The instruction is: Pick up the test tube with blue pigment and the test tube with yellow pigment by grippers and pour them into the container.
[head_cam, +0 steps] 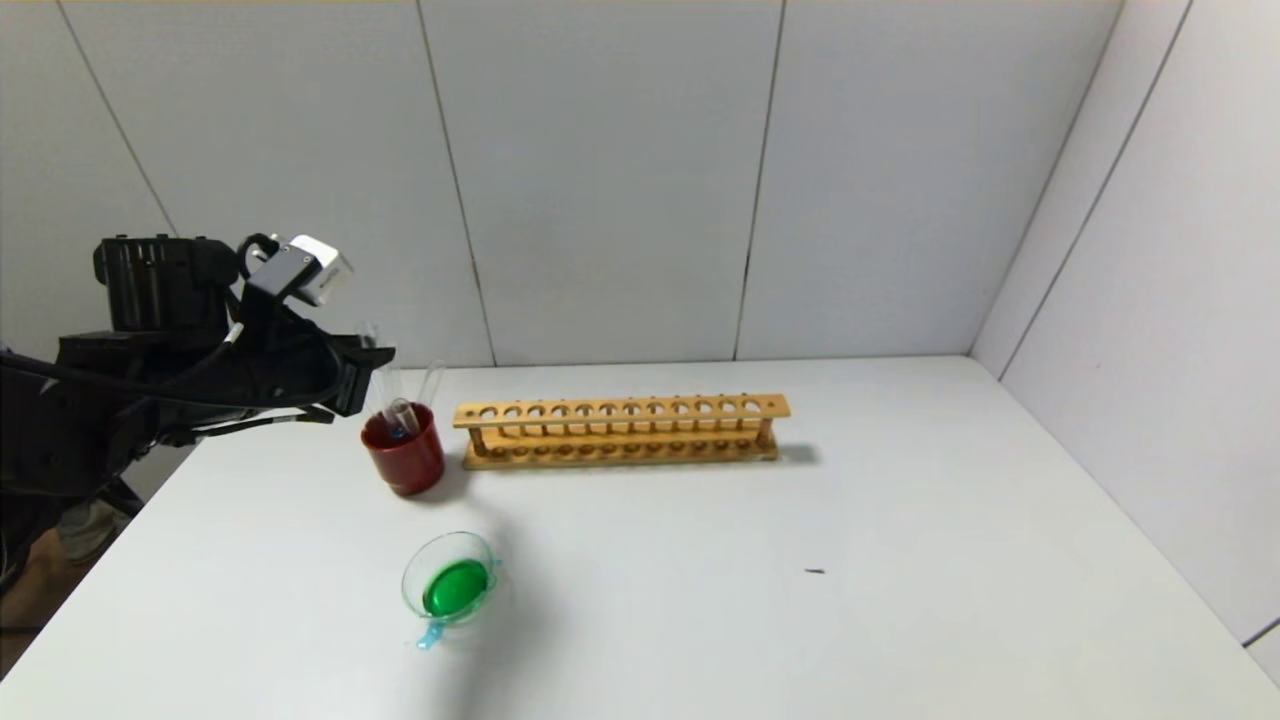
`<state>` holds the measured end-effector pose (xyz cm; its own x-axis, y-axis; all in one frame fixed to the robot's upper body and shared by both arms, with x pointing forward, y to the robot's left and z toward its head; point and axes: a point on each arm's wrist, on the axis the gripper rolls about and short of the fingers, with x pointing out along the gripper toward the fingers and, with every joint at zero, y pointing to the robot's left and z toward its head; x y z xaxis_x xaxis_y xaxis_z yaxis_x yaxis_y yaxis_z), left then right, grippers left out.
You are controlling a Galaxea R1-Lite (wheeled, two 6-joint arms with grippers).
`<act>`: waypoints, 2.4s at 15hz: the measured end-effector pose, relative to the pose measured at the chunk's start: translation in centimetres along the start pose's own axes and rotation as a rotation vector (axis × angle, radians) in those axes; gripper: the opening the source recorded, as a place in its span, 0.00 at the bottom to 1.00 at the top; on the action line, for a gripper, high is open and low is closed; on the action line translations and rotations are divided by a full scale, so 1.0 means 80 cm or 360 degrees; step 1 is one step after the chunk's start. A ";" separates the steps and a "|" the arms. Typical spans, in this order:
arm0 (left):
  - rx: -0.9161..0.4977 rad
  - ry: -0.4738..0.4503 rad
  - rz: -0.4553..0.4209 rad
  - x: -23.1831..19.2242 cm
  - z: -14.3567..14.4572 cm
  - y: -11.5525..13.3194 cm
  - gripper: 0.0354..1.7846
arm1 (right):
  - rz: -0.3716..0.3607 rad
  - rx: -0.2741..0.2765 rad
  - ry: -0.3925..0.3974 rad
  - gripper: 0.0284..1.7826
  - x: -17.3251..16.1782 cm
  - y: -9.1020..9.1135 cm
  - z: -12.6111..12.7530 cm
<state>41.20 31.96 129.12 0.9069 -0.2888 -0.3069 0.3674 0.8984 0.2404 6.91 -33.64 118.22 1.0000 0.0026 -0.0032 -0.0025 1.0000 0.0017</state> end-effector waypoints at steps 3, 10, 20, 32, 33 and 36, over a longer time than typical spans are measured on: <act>-0.0019 0.0018 -0.0017 0.004 -0.009 0.007 0.15 | 0.0000 0.0000 0.0000 0.98 0.000 0.000 0.000; -0.0027 0.0029 -0.0034 0.014 -0.021 0.008 0.15 | -0.0001 0.0000 0.0000 0.98 0.000 0.000 0.000; -0.0009 -0.0001 -0.0022 0.026 -0.035 0.007 0.66 | -0.0001 0.0000 0.0000 0.98 0.000 0.000 0.000; -0.0004 -0.0022 -0.0010 0.019 -0.030 0.007 0.98 | 0.0000 0.0000 0.0000 0.98 0.000 0.000 0.000; -0.0005 -0.0025 -0.0007 0.018 -0.029 0.008 0.98 | -0.0001 -0.0001 0.0000 0.98 0.000 0.000 0.000; 0.0005 -0.0058 0.0004 0.016 -0.022 0.010 0.98 | -0.0001 0.0000 -0.0001 0.98 0.000 0.000 0.000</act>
<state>42.31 32.90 127.34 0.9148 -0.2982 -0.2725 0.3656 0.8982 0.2440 6.91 -33.64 118.22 1.0000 0.0021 -0.0028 -0.0021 1.0000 0.0017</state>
